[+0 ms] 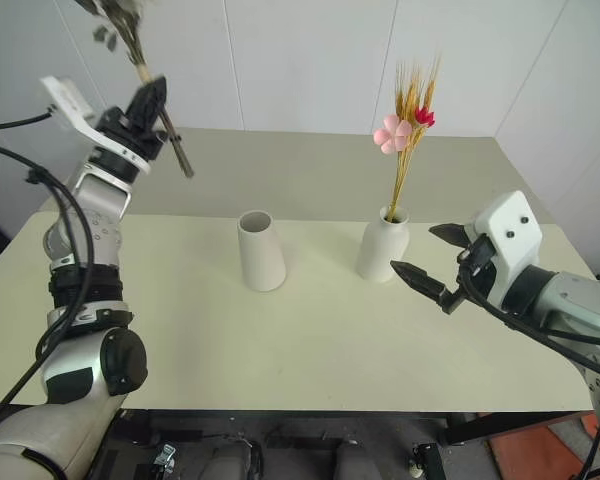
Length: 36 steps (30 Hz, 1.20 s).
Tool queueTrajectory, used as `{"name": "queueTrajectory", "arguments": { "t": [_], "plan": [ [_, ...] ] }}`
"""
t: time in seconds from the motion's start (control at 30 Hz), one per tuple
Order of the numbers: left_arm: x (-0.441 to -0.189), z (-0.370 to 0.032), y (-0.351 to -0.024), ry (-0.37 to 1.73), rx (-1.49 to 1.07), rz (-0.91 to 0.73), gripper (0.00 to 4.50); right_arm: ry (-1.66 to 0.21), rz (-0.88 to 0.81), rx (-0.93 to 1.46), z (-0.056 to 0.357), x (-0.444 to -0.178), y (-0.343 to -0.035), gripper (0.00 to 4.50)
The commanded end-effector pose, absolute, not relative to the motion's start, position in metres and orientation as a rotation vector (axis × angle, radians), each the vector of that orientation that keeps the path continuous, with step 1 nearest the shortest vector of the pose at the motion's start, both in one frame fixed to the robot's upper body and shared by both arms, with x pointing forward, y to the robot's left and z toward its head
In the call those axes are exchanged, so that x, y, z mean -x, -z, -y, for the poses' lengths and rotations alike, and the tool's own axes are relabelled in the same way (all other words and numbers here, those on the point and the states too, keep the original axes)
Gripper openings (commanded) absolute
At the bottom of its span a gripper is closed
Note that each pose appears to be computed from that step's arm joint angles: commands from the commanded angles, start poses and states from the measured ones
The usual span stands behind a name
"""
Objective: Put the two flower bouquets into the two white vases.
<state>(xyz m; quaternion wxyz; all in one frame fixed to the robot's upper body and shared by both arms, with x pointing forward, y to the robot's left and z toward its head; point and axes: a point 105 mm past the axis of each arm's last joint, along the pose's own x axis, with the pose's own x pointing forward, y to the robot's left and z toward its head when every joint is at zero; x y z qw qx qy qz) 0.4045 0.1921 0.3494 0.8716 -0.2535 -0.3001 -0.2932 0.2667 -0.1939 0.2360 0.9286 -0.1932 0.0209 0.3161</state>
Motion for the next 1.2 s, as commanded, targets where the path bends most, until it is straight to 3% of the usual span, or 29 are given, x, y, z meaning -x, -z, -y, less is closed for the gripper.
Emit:
{"name": "queueTrajectory", "arguments": {
  "t": [0.03,0.17,0.43,1.2],
  "plan": [
    [-0.392,-0.173,-0.364,0.764,0.559,0.687,0.11,-0.624,0.034,0.447,0.195,-0.261,-0.252,4.5],
    [-0.396,-0.146,-0.352,0.895,0.607,0.633,0.11,-0.599,0.04,0.438,0.196,-0.261,-0.249,4.5],
    [-0.397,-0.102,-0.321,1.04,0.449,0.538,0.11,-0.548,0.045,0.436,0.2,-0.254,-0.248,4.5],
    [-0.388,-0.088,-0.269,1.1,0.246,0.48,0.11,-0.572,0.056,0.432,0.203,-0.248,-0.253,4.5]
  ]
}}
